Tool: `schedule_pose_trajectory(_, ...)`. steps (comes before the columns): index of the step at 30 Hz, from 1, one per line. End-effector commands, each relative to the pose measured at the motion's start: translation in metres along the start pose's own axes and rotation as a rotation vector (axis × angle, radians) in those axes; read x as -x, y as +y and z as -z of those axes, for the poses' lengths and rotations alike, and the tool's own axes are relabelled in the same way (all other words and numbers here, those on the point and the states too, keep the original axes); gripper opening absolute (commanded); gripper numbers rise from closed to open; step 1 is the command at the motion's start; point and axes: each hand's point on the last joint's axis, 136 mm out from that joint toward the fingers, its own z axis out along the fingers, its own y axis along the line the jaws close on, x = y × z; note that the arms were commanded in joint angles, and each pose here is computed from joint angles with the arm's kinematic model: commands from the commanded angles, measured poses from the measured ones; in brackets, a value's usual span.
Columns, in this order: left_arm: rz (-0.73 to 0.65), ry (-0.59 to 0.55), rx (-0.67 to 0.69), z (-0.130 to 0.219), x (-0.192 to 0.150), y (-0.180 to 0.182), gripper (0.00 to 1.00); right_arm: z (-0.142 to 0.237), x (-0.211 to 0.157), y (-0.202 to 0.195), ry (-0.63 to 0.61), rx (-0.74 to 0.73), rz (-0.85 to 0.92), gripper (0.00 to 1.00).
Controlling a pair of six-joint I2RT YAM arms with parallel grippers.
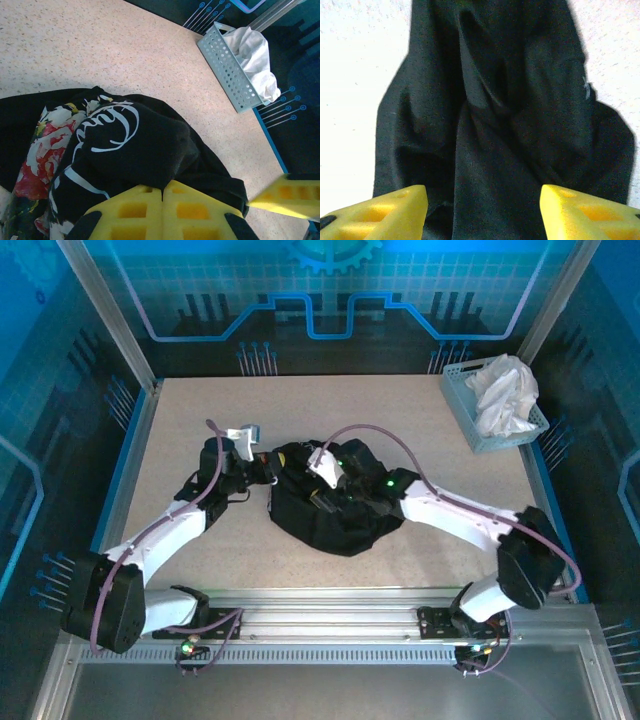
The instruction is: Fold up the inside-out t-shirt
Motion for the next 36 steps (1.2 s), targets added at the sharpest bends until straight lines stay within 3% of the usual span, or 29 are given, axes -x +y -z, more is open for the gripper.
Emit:
schedule_pose_trajectory(1, 0.003, -0.006, -0.038, 0.005, 0.000, -0.007, 0.00, -0.018, 0.003, -0.008, 0.046, 0.000, 0.037, 0.60)
schedule_pose_trajectory(2, 0.003, -0.006, -0.035, 0.005, -0.001, -0.007, 0.00, -0.025, -0.001, -0.012, 0.073, -0.011, 0.034, 0.55)
schedule_pose_trajectory(6, 0.003, -0.015, -0.026, 0.007, 0.002, -0.007, 0.00, -0.014, 0.005, -0.020, 0.054, -0.012, 0.008, 0.13)
schedule_pose_trajectory(9, 0.009, -0.032, -0.002, 0.010, 0.007, -0.005, 0.00, 0.032, 0.035, -0.013, -0.092, 0.053, -0.016, 0.00)
schedule_pose_trajectory(16, 0.044, -0.117, -0.014, 0.016, 0.030, -0.013, 0.00, 0.146, 0.078, -0.025, -0.435, 0.085, -0.114, 0.00)
schedule_pose_trajectory(21, 0.100, -0.221, -0.108, 0.024, 0.068, -0.037, 0.00, 0.192, 0.106, -0.063, -0.586, 0.012, -0.219, 0.00)
schedule_pose_trajectory(28, 0.084, -0.300, -0.257, 0.044, 0.102, -0.079, 0.00, 0.194, 0.114, -0.073, -0.553, -0.019, -0.235, 0.00)
schedule_pose_trajectory(32, 0.091, -0.362, -0.222, 0.059, 0.116, -0.068, 0.00, 0.168, 0.070, -0.060, -0.451, 0.003, -0.239, 0.00)
schedule_pose_trajectory(36, 0.077, -0.392, -0.226, 0.067, 0.127, -0.067, 0.00, 0.145, 0.026, -0.021, -0.400, 0.116, -0.182, 0.02)
